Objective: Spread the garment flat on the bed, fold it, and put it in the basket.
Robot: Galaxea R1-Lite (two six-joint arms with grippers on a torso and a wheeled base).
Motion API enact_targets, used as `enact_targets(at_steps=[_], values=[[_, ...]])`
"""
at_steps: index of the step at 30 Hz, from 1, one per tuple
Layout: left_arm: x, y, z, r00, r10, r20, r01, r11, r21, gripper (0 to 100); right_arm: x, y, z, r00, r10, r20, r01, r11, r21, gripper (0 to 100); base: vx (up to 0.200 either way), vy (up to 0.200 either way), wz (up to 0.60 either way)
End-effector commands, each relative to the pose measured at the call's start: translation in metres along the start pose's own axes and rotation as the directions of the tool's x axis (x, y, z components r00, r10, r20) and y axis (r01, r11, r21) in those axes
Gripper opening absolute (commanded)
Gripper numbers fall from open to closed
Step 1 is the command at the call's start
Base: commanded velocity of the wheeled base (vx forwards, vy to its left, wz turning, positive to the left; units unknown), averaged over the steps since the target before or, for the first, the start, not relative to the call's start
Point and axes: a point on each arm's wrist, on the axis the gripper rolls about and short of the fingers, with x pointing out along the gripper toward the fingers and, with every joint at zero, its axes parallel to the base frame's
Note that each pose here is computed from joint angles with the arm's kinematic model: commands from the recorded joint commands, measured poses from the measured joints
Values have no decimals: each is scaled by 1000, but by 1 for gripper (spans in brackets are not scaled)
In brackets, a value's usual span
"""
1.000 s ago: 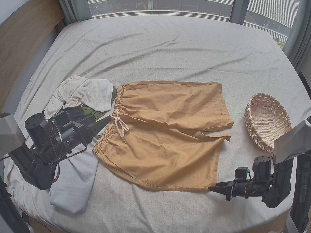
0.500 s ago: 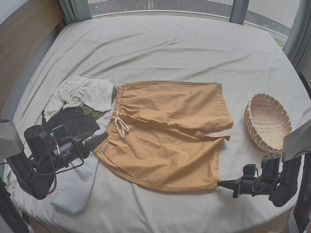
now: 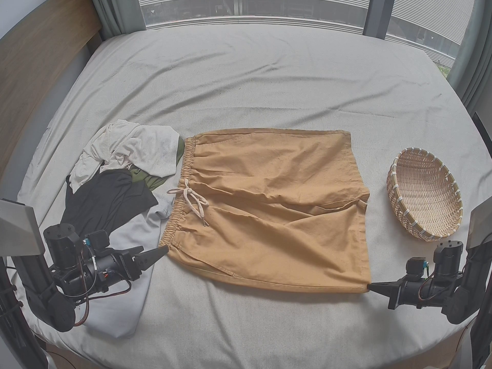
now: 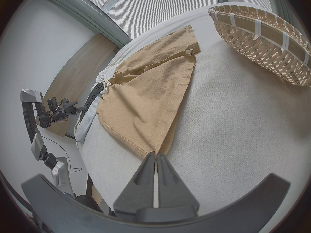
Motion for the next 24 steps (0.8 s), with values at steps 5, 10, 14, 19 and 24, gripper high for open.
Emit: enact_targets(at_steps=[5,10,14,19,24], values=[[5,12,-20,995,44,-85,-49,997,-54,100,1,6,-4,1000,21,-23,-21,1000,-7,0,0,0,0],[7,18,-32,989,63,-136,-74,994,-77,100,3,5,-7,999,20,-35,-20,1000,1,0,0,0,0],[13,21,-34,988,62,-141,-74,994,-78,100,6,3,-7,999,22,-27,-22,1000,-6,0,0,0,0],[26,25,-33,991,49,-126,-57,996,-63,100,7,2,-7,1000,20,-21,-20,1000,-8,0,0,0,0],[36,28,-29,994,58,-97,-64,996,-56,100,7,2,-7,1000,21,-21,-21,1000,-8,0,0,0,0]])
